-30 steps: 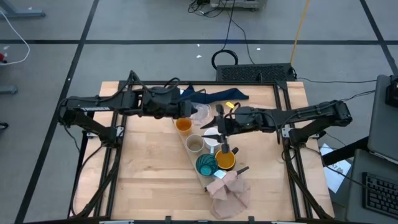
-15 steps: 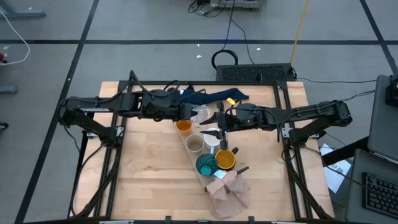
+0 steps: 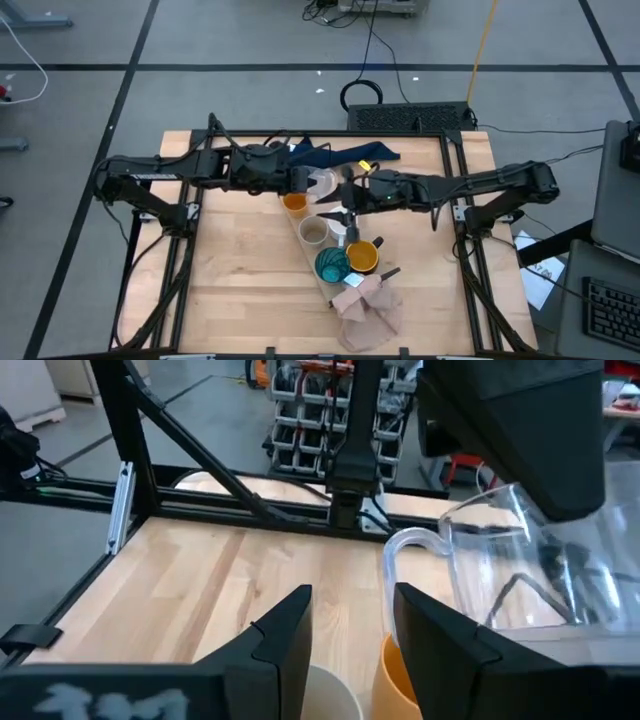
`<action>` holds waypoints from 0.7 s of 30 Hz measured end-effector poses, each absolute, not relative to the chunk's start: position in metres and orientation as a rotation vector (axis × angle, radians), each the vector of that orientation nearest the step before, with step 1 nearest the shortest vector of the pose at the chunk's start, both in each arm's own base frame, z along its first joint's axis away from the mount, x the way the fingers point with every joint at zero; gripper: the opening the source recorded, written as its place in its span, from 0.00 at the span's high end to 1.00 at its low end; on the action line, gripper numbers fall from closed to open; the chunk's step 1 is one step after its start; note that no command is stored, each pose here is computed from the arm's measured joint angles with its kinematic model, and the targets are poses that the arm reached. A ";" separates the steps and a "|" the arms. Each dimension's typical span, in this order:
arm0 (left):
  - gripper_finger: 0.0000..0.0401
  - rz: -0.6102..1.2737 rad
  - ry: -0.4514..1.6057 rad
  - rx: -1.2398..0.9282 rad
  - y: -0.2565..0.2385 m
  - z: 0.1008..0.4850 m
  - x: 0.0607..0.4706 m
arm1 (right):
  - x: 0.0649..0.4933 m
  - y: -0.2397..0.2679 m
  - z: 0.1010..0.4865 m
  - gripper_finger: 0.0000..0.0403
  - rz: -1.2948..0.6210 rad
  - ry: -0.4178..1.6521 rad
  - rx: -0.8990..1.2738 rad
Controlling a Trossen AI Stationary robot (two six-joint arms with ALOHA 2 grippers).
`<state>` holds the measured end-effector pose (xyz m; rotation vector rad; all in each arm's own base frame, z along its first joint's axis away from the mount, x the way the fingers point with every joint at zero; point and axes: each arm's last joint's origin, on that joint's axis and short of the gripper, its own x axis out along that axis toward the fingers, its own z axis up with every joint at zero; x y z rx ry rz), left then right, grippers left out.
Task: Stack small to large cups/mugs on shelf
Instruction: Put the transparent mug on the shelf
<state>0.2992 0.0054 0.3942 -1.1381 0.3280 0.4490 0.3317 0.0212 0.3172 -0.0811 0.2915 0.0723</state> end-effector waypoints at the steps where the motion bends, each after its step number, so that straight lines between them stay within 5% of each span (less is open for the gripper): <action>1: 1.00 0.450 0.331 -1.136 0.005 0.394 0.299 | 0.333 0.021 0.316 0.67 0.073 0.289 -0.084; 21: 1.00 0.440 0.306 -1.156 0.003 0.396 0.300 | 0.332 0.009 0.320 0.67 0.044 0.273 -0.101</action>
